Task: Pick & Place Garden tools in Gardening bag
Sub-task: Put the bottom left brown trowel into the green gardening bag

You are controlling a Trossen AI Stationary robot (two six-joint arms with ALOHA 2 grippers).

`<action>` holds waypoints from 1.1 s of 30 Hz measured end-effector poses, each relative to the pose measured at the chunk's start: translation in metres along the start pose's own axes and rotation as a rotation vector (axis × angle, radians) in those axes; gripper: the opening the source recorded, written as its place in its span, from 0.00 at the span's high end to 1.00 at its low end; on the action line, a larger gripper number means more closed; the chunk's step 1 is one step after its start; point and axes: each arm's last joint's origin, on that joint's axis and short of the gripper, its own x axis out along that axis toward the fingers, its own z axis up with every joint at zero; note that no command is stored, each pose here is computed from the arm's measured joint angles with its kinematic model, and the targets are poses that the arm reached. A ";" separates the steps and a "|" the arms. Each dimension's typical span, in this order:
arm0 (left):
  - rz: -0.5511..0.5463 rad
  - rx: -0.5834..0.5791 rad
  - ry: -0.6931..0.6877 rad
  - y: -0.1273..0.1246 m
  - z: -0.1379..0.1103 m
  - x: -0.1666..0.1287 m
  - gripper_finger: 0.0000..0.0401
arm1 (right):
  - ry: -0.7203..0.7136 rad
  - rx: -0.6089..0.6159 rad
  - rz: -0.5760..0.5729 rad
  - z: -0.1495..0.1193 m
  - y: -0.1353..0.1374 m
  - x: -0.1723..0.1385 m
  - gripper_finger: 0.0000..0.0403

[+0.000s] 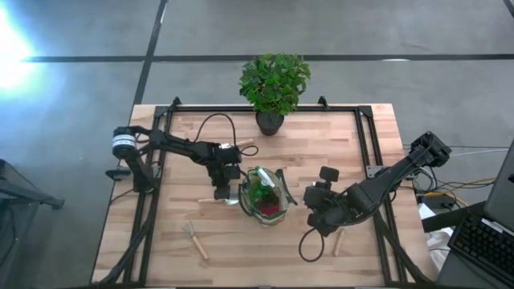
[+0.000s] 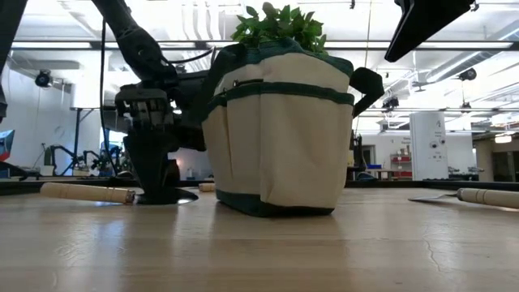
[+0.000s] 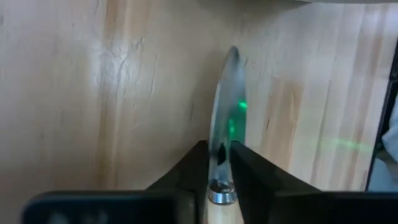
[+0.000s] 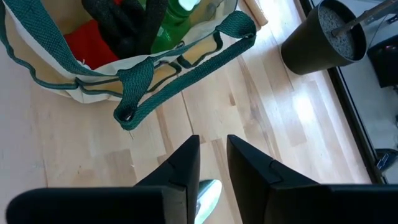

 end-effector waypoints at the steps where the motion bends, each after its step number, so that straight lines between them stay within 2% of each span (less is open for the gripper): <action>1: 0.000 0.010 -0.001 0.000 0.000 0.000 0.88 | 0.000 0.000 0.000 0.000 0.000 0.000 0.81; 5: -0.025 0.042 -0.004 -0.001 0.001 -0.001 0.98 | 0.000 0.000 0.000 0.000 0.000 0.000 0.82; 18: -0.035 0.086 -0.015 -0.008 0.003 -0.009 0.99 | 0.001 -0.002 -0.001 0.000 0.000 0.000 0.85; 29: -0.046 0.201 -0.169 -0.039 -0.001 -0.055 1.00 | -0.001 0.001 0.001 0.000 -0.001 -0.001 0.85; 33: 0.009 0.234 -0.239 -0.051 -0.006 -0.075 1.00 | -0.001 0.013 0.001 0.000 -0.001 -0.001 0.85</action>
